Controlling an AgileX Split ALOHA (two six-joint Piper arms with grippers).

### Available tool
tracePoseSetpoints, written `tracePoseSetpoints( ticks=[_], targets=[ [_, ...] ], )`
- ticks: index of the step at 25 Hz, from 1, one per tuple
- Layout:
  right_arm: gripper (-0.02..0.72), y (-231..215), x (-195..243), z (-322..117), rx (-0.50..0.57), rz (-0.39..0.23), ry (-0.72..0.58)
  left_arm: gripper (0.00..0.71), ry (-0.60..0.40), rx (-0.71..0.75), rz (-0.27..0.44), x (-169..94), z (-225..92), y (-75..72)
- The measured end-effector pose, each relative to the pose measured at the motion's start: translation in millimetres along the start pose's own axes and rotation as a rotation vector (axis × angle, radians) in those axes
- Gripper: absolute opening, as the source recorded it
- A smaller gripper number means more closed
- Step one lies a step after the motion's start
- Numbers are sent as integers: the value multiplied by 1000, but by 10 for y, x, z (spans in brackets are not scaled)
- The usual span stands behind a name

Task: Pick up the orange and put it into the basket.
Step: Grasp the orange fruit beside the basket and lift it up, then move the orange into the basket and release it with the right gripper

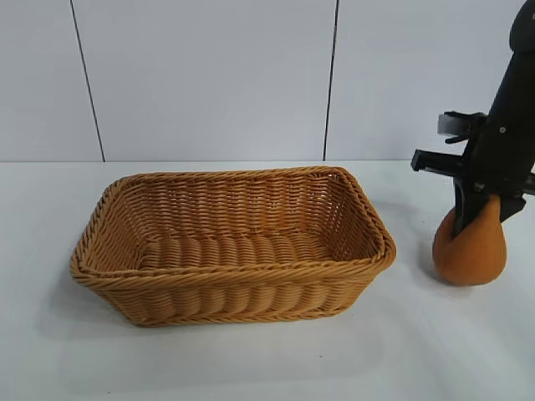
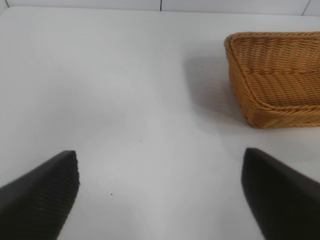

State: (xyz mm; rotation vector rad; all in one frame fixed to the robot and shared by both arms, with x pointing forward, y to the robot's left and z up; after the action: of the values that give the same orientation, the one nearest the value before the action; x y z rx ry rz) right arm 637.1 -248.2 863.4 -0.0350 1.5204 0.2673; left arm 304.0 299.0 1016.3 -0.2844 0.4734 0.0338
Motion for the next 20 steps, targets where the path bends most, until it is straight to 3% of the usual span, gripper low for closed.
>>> tracePoseSetpoints(
  ticks=[8,14,20],
  targets=[
    [73,136,-829,221,-47,-15,-178,630,0,0,0,0,0,0],
    [73,567,-874,307,-145,-4,-203,630,0,0,0,0,0,0],
    [73,1438,-788,292,-300,38,-242,630,0,0,0,0,0,0]
  ],
)
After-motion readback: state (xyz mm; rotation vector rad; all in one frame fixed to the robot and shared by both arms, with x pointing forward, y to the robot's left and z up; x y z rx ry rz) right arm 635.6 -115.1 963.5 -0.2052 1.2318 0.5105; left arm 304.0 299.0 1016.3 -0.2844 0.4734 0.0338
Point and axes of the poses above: a point on each arm's last joint axis where the gripper is mounted, x pointing out along that axis toward the gripper, y along the wrist's bending axis when the last joint is at zero, z = x × y, the point moved 8 cm from there along x, pointing out along that axis toward the gripper, and after that the axes turned 14 degrees about -x, right-handed, at the moved point
